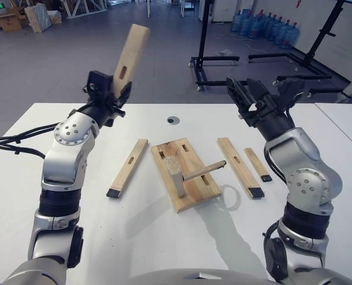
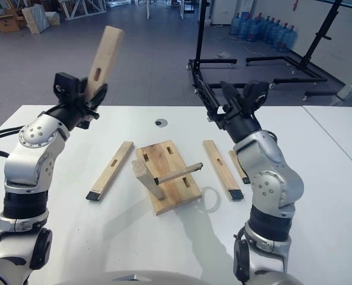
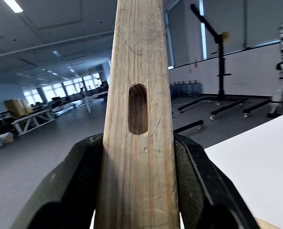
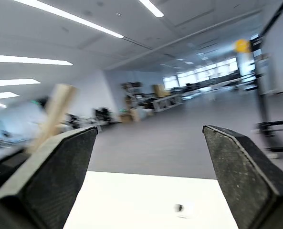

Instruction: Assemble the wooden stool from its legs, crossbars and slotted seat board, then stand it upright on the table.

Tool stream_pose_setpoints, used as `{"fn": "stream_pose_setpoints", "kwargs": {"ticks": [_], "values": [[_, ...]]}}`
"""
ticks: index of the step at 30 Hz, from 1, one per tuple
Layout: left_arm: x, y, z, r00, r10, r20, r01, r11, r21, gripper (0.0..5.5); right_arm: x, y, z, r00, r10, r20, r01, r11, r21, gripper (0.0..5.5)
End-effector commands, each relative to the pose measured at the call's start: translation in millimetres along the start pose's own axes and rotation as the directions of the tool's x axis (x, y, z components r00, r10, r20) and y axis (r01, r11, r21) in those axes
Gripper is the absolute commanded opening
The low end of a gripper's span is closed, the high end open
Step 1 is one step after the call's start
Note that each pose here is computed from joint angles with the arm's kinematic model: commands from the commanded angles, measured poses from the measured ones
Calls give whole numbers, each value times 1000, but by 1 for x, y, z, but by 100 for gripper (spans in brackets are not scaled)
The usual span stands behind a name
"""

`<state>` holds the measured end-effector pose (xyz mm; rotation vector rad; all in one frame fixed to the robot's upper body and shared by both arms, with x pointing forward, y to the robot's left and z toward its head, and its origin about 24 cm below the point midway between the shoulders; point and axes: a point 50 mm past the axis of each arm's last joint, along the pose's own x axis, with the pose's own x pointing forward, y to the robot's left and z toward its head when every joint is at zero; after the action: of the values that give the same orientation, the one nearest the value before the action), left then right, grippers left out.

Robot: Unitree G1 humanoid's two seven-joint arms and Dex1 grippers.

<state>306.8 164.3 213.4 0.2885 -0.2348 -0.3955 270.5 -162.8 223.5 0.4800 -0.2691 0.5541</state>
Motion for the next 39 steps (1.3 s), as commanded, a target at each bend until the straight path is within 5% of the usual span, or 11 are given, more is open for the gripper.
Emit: {"fn": "stream_pose_setpoints", "kwargs": {"ticks": [1, 8, 18, 37, 39], "values": [[-4, -31, 19, 967, -232, 105, 227, 972, 61, 202, 5, 22, 7, 991, 124, 42, -130, 916, 379, 408], [-10, -61, 30, 906, -386, 171, 393, 920, -4, 202, 2, 28, -11, 996, 67, -64, -15, 796, 605, 408], [-19, -76, 26, 861, -491, 134, 495, 869, 5, 202, 4, 47, -13, 981, 160, -113, -85, 867, 492, 408], [-24, -84, 22, 845, -524, 110, 529, 849, -20, 202, 6, 41, -21, 994, 66, -92, -12, 869, 495, 100], [-24, -85, 22, 839, -532, 111, 538, 842, -31, 256, 6, 41, -21, 994, 65, -91, -12, 870, 492, 100]]}}
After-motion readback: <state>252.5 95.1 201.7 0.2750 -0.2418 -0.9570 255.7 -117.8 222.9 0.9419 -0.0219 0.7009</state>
